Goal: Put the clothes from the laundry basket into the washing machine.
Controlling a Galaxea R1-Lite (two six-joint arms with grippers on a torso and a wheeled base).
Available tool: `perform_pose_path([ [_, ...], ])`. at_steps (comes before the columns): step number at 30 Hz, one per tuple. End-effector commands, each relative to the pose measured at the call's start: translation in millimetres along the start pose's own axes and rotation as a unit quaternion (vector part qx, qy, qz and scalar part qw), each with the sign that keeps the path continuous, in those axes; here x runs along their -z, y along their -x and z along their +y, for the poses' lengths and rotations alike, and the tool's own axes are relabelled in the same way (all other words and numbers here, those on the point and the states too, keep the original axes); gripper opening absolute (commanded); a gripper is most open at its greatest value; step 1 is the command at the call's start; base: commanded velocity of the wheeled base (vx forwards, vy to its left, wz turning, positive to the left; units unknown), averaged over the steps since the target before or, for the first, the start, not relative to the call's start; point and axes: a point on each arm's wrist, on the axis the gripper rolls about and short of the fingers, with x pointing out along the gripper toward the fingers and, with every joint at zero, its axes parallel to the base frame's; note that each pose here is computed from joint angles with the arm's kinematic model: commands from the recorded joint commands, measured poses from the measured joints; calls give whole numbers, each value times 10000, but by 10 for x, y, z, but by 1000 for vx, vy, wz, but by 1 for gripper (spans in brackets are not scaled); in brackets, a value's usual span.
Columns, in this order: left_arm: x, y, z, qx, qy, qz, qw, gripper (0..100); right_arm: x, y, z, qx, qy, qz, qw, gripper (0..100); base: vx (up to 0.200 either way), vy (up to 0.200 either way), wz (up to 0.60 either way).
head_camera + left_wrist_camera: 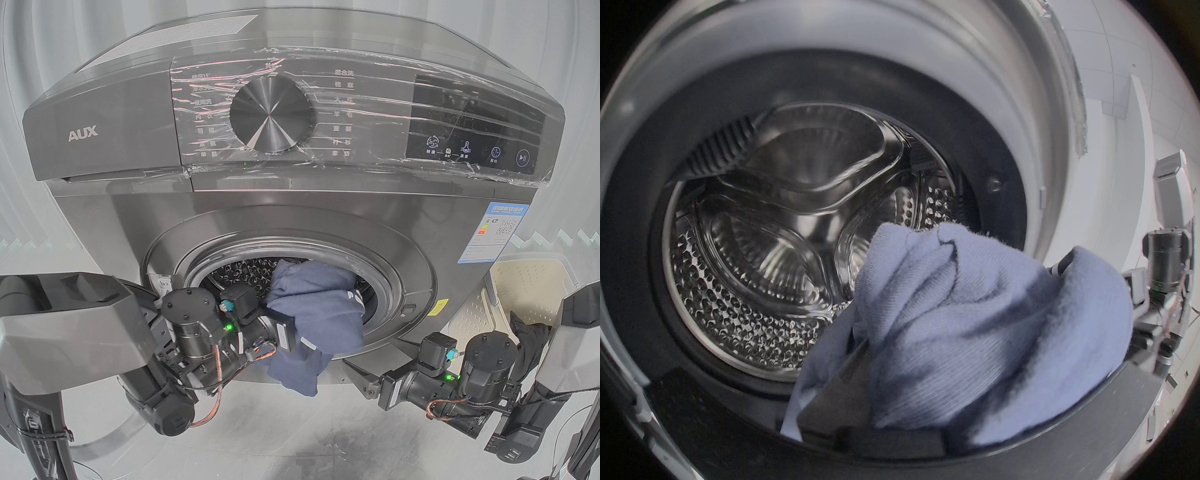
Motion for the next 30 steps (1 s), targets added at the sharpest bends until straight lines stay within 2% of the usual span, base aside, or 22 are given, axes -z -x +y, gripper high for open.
perform_pose_path([
  [1, 245, -319, 54, -109, 52, -22, 9999, 0, 3, 4, 0, -3, -2, 7, 10000, 100, 0, 0, 0],
  [9, 490, -691, 145, -185, 48, -170, 9997, 0, -1, 1, -3, 2, -5, -2, 10000, 100, 0, 0, 0],
  [12, 528, -798, 299, -437, -2, -203, 9988, 0, 0, 1, 1, -5, -3, 0, 10000, 100, 0, 0, 0],
  [17, 419, -964, 486, -698, -26, -283, 9972, 0, 0, 1, 2, -13, -3, 2, 10000, 100, 0, 0, 0],
  [23, 324, -1131, 496, -709, -16, -246, 9972, 0, 7, -9, 2, -11, 6, 9, 10000, 100, 0, 0, 0],
  [26, 349, -1257, 514, -728, -15, -218, 9971, 0, 12, -4, 0, -7, 8, 24, 10000, 100, 0, 0, 0],
  [29, 332, -1345, 544, -882, -15, -288, 9957, 0, 8, -2, 0, -9, 7, 16, 10000, 100, 0, 0, 0],
  [30, 299, -1446, 608, -1089, -15, -425, 9931, 0, 8, -2, 0, -9, 7, 16, 10000, 100, 0, 0, 0],
])
